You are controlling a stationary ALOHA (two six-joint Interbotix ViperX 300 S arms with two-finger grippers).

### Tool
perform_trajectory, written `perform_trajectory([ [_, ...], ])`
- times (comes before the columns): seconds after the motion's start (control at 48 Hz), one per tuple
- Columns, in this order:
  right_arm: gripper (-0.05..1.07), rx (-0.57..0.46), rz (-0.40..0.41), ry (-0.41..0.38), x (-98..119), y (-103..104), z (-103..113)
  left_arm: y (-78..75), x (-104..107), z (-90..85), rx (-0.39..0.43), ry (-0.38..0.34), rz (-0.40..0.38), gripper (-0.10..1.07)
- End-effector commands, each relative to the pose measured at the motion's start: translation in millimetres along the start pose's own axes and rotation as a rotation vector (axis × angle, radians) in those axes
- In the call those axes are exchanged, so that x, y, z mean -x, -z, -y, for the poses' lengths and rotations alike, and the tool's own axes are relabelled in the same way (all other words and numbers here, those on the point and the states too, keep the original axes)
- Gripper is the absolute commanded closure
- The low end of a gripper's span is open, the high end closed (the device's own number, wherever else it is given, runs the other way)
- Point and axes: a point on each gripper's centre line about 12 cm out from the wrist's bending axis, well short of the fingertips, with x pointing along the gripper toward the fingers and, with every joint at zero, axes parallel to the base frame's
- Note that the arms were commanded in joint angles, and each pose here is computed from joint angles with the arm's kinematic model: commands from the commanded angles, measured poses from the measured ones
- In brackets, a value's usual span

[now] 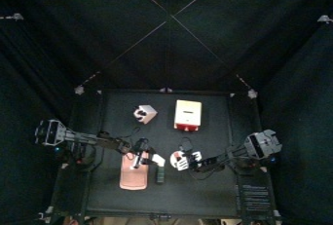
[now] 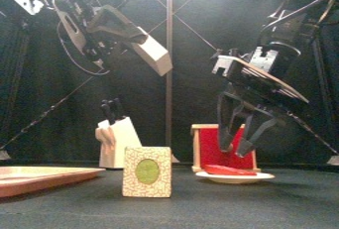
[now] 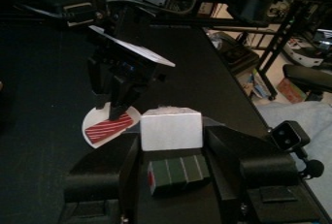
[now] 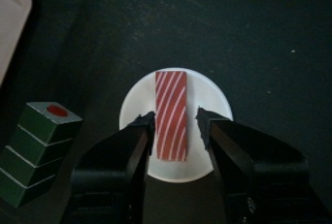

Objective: Put salmon on small plate

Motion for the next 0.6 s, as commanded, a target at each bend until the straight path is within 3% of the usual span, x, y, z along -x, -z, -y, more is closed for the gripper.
perform_trajectory([
  [0.0,0.24,-0.022,0.007,-0.033,7,-7,-9,-10.1,2,0.6,-0.011,0.002,0.031,0.43],
  [0.312,0.25,-0.027,0.016,-0.022,6,-10,-9,-14.5,1,1.1,-0.027,0.007,0.039,0.43],
  [0.583,0.25,-0.054,0.060,-0.021,5,-26,-20,-13.9,2,-1.7,-0.027,-0.001,0.038,0.43],
])
